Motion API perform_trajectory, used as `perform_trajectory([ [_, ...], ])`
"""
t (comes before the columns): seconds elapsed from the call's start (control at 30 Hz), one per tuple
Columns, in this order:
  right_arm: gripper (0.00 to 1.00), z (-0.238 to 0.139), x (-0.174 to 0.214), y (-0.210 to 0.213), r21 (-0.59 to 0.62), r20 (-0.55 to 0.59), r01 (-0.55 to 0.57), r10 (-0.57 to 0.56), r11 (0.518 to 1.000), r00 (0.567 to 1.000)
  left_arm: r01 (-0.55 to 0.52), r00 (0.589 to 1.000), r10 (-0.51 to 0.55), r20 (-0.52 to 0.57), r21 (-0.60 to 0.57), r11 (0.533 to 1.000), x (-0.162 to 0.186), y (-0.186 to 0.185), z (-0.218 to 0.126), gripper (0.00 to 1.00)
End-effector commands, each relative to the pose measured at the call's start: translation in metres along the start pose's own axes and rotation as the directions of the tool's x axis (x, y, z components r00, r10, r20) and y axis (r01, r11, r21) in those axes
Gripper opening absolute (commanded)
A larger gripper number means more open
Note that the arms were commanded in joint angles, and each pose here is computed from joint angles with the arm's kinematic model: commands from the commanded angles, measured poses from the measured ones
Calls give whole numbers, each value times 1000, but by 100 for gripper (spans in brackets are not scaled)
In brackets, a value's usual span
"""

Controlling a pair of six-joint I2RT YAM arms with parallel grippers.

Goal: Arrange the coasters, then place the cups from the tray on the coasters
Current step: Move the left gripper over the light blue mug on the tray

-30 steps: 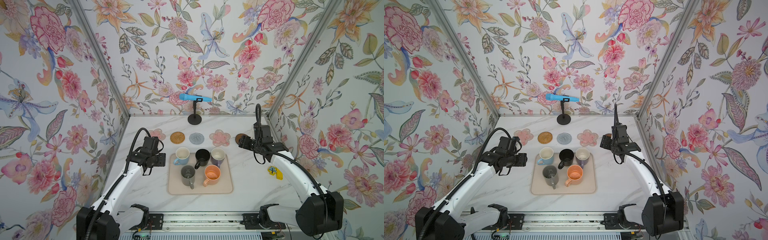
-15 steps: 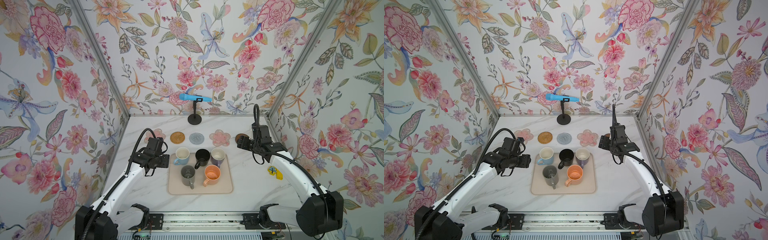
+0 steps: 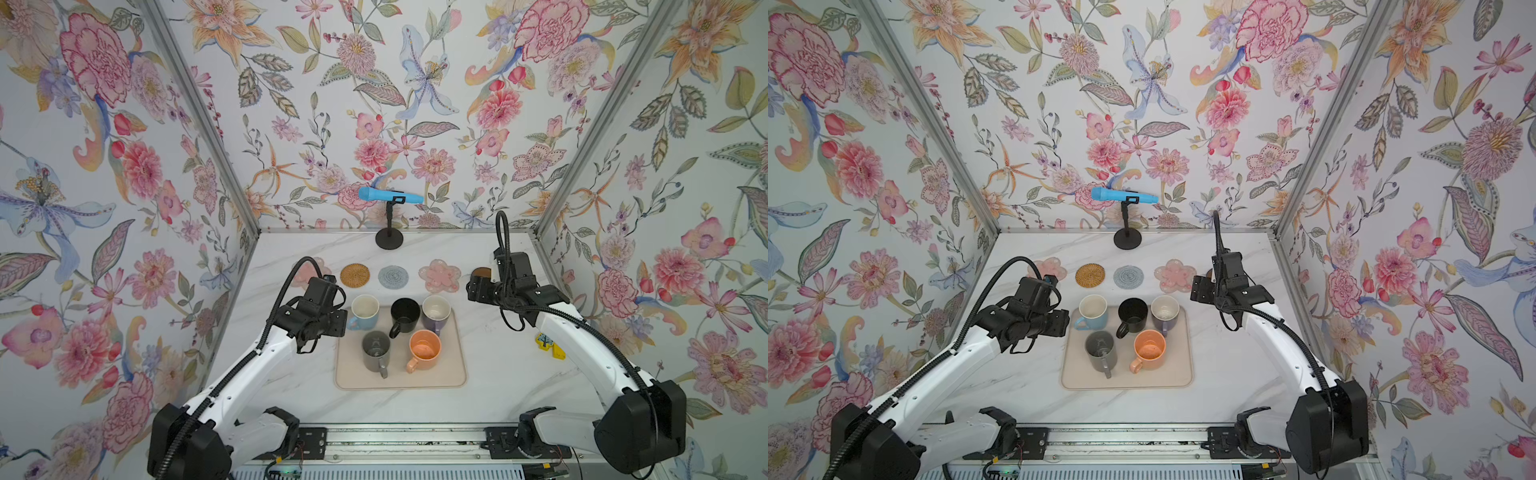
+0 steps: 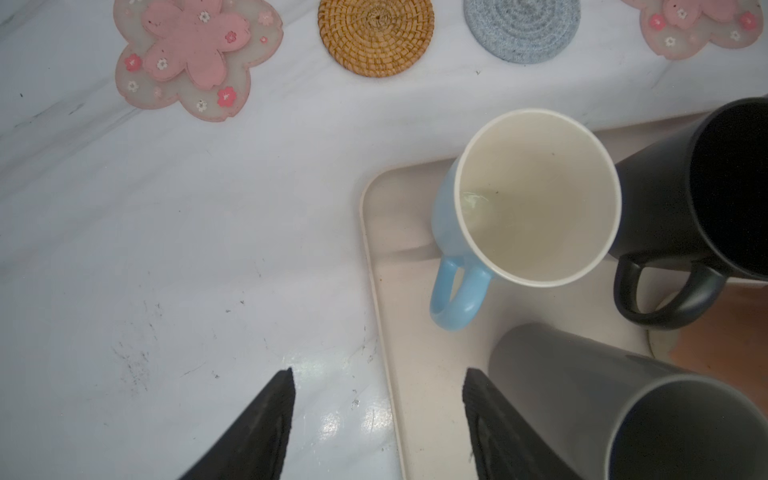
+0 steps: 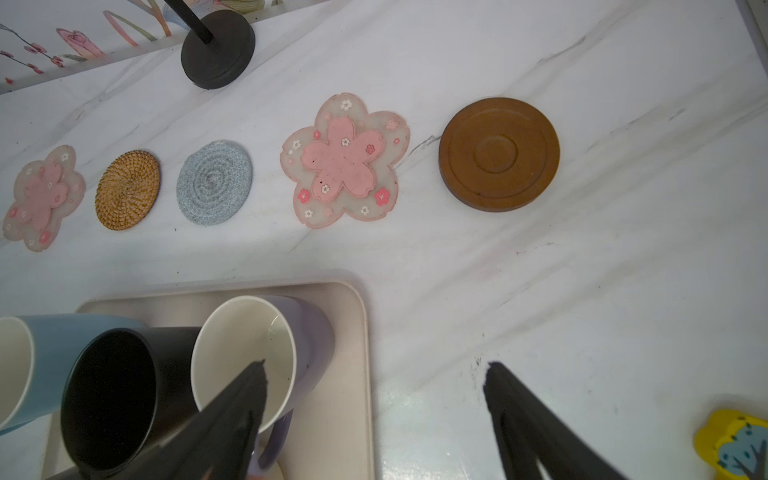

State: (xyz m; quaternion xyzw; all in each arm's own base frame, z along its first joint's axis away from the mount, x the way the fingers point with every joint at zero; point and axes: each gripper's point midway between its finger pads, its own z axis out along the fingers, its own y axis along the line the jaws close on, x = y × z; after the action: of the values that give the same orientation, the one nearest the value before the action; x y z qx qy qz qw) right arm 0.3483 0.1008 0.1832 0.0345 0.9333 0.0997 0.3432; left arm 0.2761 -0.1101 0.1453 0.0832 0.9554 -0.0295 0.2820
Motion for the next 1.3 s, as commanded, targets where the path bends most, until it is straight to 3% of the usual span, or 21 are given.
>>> perform_trajectory([
  [0.0,86,-11,-3,-1,9,10,21,-21,1000,1000,-13,999,11,-31,-67,998,9,8,6,68],
  [0.2,89,2,1,0,9,-20,-8,8,1000,1000,-25,1000,25,-11,-95,995,-4,6,9,68],
  [0.33,91,7,2,5,-14,-27,-25,24,1000,999,-33,999,34,6,-50,998,-6,-7,12,69],
  [1.27,93,3,0,-7,-4,-10,-41,41,999,999,-130,992,130,-5,-22,991,-12,-20,35,72],
])
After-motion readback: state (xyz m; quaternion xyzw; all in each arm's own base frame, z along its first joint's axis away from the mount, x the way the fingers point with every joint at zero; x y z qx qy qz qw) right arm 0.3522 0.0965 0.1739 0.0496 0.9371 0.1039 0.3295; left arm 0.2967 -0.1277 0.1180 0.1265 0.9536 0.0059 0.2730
